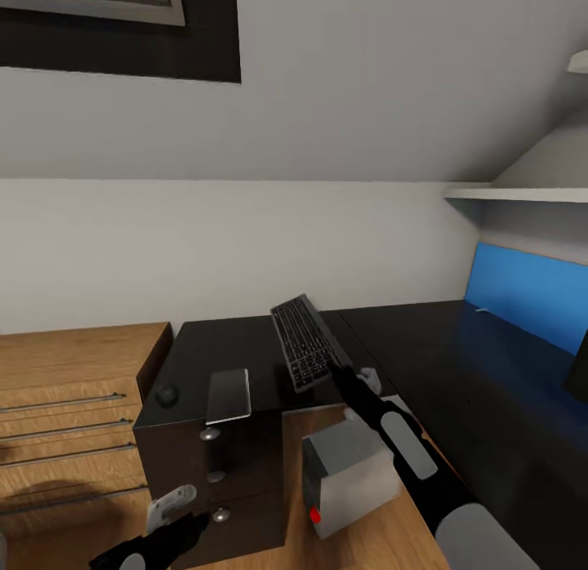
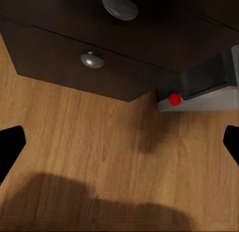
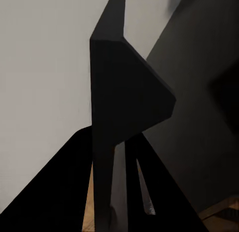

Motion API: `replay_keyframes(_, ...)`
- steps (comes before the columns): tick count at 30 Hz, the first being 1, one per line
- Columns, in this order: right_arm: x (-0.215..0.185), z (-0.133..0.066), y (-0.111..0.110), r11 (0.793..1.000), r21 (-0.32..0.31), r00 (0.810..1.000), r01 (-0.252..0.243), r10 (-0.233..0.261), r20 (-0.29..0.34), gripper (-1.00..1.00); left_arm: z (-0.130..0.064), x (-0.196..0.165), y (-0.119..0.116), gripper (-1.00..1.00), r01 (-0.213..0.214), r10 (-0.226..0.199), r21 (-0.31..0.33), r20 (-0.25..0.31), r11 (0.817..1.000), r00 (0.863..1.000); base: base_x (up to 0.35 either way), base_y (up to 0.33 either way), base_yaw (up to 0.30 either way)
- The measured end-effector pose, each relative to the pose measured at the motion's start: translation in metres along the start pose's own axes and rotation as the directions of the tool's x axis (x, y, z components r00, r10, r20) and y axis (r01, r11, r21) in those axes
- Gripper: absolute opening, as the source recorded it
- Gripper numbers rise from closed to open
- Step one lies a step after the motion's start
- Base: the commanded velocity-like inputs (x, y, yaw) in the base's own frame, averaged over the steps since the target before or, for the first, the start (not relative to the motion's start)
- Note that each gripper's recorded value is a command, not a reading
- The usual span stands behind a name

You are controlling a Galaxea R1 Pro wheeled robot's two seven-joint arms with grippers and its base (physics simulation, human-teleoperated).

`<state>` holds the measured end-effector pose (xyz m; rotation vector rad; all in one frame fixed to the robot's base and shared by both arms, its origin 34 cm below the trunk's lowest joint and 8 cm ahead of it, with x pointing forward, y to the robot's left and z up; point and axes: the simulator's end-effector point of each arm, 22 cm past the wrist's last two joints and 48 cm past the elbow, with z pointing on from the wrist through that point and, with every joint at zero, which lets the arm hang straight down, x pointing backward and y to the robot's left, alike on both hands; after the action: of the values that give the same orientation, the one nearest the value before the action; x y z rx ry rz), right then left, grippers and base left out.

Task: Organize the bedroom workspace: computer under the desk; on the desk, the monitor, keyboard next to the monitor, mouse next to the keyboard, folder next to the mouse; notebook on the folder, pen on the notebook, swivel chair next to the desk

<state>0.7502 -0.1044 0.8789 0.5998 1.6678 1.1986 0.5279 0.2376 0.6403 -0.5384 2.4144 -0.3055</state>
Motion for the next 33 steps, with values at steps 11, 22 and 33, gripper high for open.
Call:
replay_keyframes(11,-0.005,-0.021,-0.006,0.996,-0.090,1.000,0.015,-0.016,-0.013,-1.00,0.006,0.011,0.009,1.00,-0.005,0.004,-0.024,-0.020,1.000,1.000,-0.063,0.000,0.000)
replay_keyframes(22,-0.005,-0.021,-0.005,0.995,-0.093,1.000,0.021,-0.022,-0.011,-1.00,0.008,0.014,0.012,1.00,-0.004,0.004,-0.029,-0.027,1.000,1.000,-0.330,-0.034,0.000)
replay_keyframes(33,-0.005,-0.021,-0.005,0.995,-0.093,1.000,0.023,-0.024,-0.014,-1.00,0.009,0.017,0.014,1.00,-0.004,0.002,-0.035,-0.034,0.999,0.999,-0.338,-0.033,0.000)
